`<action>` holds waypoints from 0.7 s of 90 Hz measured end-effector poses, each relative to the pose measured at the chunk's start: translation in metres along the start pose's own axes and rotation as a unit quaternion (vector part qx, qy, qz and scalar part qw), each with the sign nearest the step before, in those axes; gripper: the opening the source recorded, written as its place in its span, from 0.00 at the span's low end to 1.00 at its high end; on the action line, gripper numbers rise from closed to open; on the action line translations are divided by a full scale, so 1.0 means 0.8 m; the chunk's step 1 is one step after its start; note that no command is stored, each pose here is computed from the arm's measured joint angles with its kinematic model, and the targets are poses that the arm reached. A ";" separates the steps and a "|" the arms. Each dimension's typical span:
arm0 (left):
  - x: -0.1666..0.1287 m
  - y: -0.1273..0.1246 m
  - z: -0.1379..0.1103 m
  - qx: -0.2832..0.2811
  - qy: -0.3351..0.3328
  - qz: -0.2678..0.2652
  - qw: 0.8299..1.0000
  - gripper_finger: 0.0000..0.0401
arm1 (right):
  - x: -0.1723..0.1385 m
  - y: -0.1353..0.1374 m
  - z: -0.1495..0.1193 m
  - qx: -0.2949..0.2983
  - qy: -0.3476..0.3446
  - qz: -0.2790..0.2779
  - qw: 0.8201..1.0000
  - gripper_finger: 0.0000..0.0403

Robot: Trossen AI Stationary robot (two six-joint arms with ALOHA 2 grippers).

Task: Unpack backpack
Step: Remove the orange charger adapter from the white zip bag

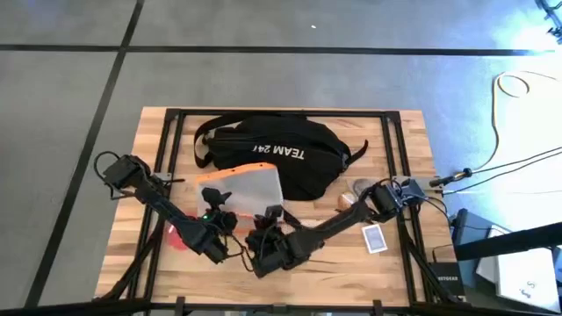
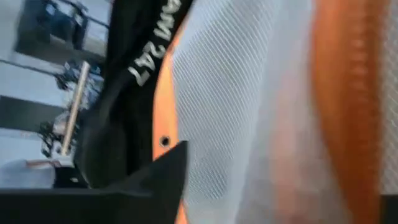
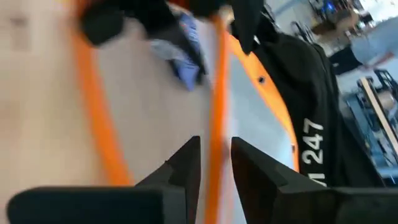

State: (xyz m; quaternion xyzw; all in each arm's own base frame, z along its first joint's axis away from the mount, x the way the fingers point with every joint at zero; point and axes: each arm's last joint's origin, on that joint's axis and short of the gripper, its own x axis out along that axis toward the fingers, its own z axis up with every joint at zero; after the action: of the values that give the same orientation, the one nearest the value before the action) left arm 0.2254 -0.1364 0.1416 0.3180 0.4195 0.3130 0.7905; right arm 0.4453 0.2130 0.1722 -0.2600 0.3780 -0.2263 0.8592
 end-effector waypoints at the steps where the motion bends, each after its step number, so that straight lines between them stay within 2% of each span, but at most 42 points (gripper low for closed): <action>1: 0.000 0.000 0.000 0.000 0.003 -0.002 1.000 0.35 | -0.002 0.002 0.000 -0.002 -0.001 0.001 1.000 0.18; 8: 0.004 0.000 0.000 0.003 0.020 -0.013 1.000 0.13 | -0.017 0.012 -0.004 -0.017 -0.006 0.006 1.000 0.18; 14: 0.006 0.001 0.000 0.001 0.027 -0.017 0.999 0.04 | -0.030 0.020 -0.006 -0.027 -0.017 -0.006 0.999 0.18; 23: 0.009 0.002 0.000 0.003 0.036 -0.020 0.999 0.02 | -0.051 0.034 -0.008 -0.060 -0.037 -0.006 0.997 0.18; 35: 0.013 0.006 0.010 -0.020 0.052 -0.031 0.998 0.00 | -0.078 0.056 -0.009 -0.126 -0.066 0.051 0.988 0.18; 46: 0.012 0.011 0.030 -0.054 0.058 -0.046 0.996 0.00 | -0.079 0.061 -0.005 -0.118 -0.073 0.109 0.984 0.18; 63: 0.001 0.021 0.065 -0.114 0.045 -0.066 0.990 0.00 | -0.044 0.045 0.002 -0.062 -0.064 0.113 0.990 0.18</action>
State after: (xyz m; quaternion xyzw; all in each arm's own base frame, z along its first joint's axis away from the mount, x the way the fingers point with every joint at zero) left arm 0.2666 -0.1378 0.1773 0.1824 0.4367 0.3198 0.8209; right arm 0.4321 0.2616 0.1699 -0.2823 0.3622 -0.0864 0.8841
